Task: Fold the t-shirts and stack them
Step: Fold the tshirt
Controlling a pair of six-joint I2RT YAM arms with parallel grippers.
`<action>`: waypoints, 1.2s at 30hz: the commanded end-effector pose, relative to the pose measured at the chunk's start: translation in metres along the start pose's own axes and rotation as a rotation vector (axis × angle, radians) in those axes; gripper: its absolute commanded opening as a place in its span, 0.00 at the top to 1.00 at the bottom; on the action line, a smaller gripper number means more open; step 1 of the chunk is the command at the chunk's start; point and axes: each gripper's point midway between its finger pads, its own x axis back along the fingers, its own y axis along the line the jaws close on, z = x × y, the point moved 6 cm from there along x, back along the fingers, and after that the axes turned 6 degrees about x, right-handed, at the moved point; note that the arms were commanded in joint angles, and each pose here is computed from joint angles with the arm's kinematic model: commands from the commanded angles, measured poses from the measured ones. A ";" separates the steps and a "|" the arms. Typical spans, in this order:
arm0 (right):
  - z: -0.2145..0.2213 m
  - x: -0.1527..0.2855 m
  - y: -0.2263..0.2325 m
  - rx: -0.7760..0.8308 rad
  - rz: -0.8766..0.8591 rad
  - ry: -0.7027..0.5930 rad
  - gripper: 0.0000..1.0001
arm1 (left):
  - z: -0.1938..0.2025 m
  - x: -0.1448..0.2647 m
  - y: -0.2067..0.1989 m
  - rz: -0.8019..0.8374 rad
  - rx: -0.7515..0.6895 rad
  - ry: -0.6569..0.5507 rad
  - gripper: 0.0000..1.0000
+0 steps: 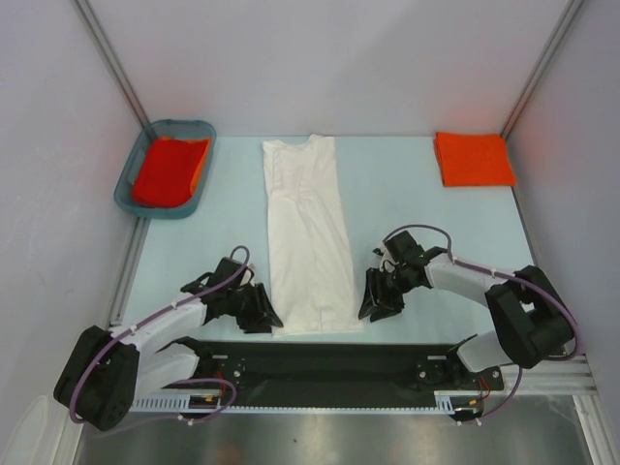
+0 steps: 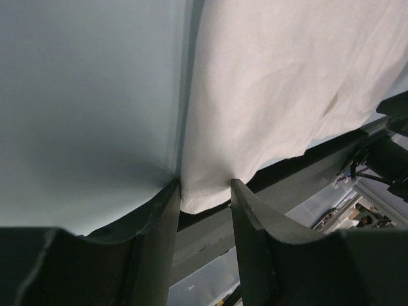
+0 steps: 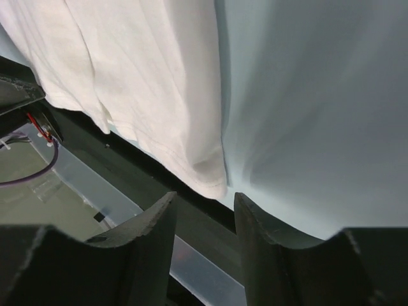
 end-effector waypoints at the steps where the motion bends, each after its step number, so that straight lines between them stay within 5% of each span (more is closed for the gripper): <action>1: 0.000 -0.005 -0.002 0.025 -0.034 0.009 0.52 | 0.005 -0.009 0.010 -0.011 0.030 0.009 0.56; 5: 0.003 -0.009 -0.007 0.030 -0.030 0.021 0.48 | 0.006 -0.010 0.014 -0.031 0.046 0.010 0.57; 19: 0.001 -0.022 -0.013 0.031 -0.048 0.038 0.54 | 0.009 -0.006 0.017 -0.066 0.072 0.018 0.57; 30: 0.013 -0.031 -0.017 0.019 0.011 0.042 0.59 | 0.008 -0.006 0.015 -0.065 0.076 0.010 0.74; 33: 0.013 -0.032 -0.015 0.016 0.009 0.018 0.64 | 0.008 -0.006 0.015 -0.060 0.077 0.006 0.78; 36: 0.015 -0.035 -0.019 -0.003 0.026 0.026 0.86 | 0.009 -0.007 0.016 -0.058 0.077 0.013 0.90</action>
